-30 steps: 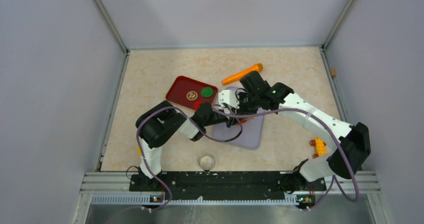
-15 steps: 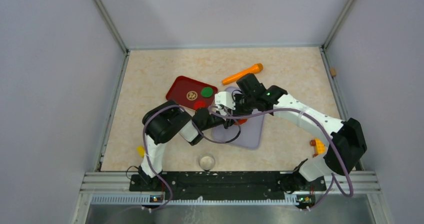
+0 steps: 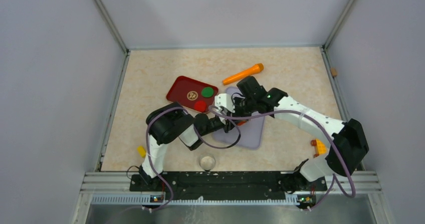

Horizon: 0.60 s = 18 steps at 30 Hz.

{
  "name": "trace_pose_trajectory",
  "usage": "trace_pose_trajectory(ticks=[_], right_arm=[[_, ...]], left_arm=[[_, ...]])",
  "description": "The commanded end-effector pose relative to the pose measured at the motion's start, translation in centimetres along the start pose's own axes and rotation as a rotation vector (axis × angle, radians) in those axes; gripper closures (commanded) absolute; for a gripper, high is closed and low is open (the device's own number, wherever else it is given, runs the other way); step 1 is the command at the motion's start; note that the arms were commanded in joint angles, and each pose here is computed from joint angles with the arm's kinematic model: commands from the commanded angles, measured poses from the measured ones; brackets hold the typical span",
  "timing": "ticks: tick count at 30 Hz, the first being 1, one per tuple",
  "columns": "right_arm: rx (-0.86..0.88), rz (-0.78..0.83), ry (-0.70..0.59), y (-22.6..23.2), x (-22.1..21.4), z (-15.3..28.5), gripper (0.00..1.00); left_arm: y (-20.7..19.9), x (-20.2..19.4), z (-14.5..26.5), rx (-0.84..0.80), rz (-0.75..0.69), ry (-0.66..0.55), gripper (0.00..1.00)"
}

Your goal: Roll out the dumpling wrappers from the dough

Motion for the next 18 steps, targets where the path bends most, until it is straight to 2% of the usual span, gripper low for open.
trace_pose_trajectory(ticks=[1,13,18], right_arm=[[0.196,-0.081,0.027,5.0,-1.4,-0.5,1.0],[0.233,-0.156,0.022,7.6,-3.1,0.0,1.0],[0.219,-0.156,-0.012,7.6,-2.6,0.5,1.0]], left_arm=[[-4.6,-1.4,0.6,-0.129,0.178,0.078,1.0],[-7.7,-1.9,1.6,-0.187,0.226,0.143,1.0],[-7.6,-0.4,1.5,-0.192,0.199,0.145,1.0]])
Point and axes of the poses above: each gripper's point midway between its finger pads, its own z axis back along the fingers, its own y axis along the line the jaws close on, x = y × z, the point moved 4 cm from there along z, back along the fingers, and after that the axes turned 4 degrees about -z, right-handed, at the moved point
